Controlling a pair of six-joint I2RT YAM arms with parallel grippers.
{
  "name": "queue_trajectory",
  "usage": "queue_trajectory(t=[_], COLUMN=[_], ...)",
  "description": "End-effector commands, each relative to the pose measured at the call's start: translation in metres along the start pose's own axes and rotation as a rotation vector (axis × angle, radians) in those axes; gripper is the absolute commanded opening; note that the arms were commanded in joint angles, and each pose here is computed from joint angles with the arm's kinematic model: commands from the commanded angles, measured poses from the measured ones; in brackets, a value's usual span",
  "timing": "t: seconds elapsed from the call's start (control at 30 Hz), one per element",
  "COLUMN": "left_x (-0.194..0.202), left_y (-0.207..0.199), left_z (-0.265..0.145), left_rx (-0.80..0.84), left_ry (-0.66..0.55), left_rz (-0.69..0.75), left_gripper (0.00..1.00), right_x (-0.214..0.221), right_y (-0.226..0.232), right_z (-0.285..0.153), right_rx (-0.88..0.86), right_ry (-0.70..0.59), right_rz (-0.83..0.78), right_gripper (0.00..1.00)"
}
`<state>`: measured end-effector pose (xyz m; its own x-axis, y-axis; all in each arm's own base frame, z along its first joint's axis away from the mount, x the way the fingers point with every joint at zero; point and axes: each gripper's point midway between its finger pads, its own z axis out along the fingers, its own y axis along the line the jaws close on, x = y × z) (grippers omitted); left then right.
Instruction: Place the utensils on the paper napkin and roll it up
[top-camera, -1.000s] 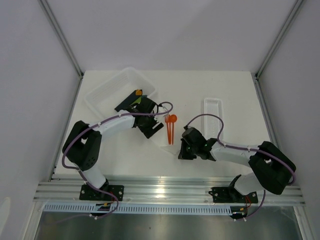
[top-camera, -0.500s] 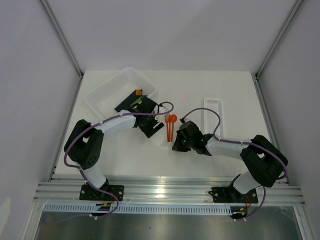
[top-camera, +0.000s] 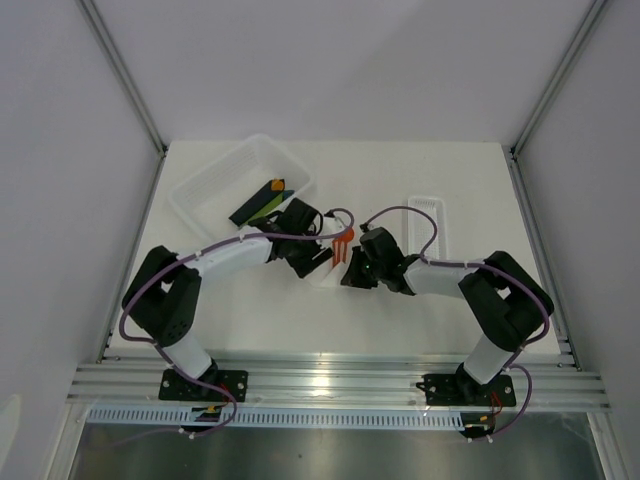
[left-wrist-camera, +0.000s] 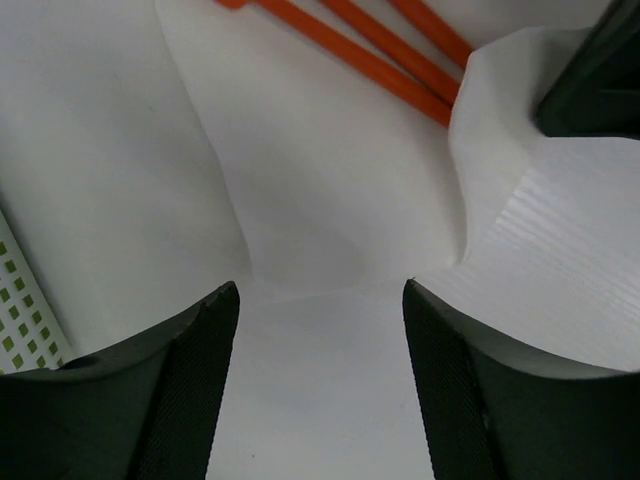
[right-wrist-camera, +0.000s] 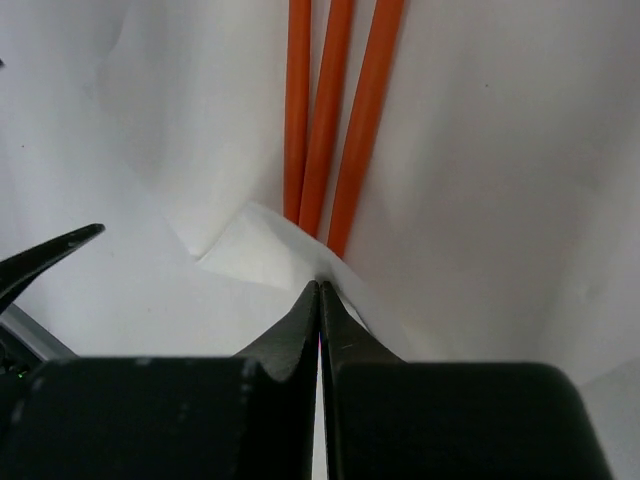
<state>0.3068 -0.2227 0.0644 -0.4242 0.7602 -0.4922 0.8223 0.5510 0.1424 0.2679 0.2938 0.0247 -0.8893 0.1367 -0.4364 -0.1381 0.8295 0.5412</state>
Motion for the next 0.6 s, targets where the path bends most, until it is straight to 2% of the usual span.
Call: queue_trajectory(t=[0.0,0.27,0.37,0.47,0.57], left_x=[-0.021,-0.028,-0.035,-0.039,-0.039], left_y=[-0.018,-0.05,-0.054,-0.055,-0.055], left_z=[-0.007,0.006,0.008,0.009,0.011], left_rx=[0.036,0.125,0.144,0.142,0.146], left_ry=[-0.092,-0.135,-0.16,-0.175,-0.169], left_rz=[0.09,0.186,0.179,0.164,0.165], left_gripper=[0.68,0.62,0.55,0.42,0.38], right_x=[-0.018,-0.015,-0.017,-0.017,-0.017], right_y=[0.019,0.012,0.01,0.009,0.007], right_z=[0.0,0.0,-0.001,0.0,0.004], right_rx=[-0.073,-0.097,-0.111,-0.108,-0.111], right_ry=[-0.041,-0.033,-0.03,-0.03,-0.023], right_rz=[-0.014,0.055,0.085,0.098,0.112], right_gripper=[0.0,0.0,0.0,0.0,0.0])
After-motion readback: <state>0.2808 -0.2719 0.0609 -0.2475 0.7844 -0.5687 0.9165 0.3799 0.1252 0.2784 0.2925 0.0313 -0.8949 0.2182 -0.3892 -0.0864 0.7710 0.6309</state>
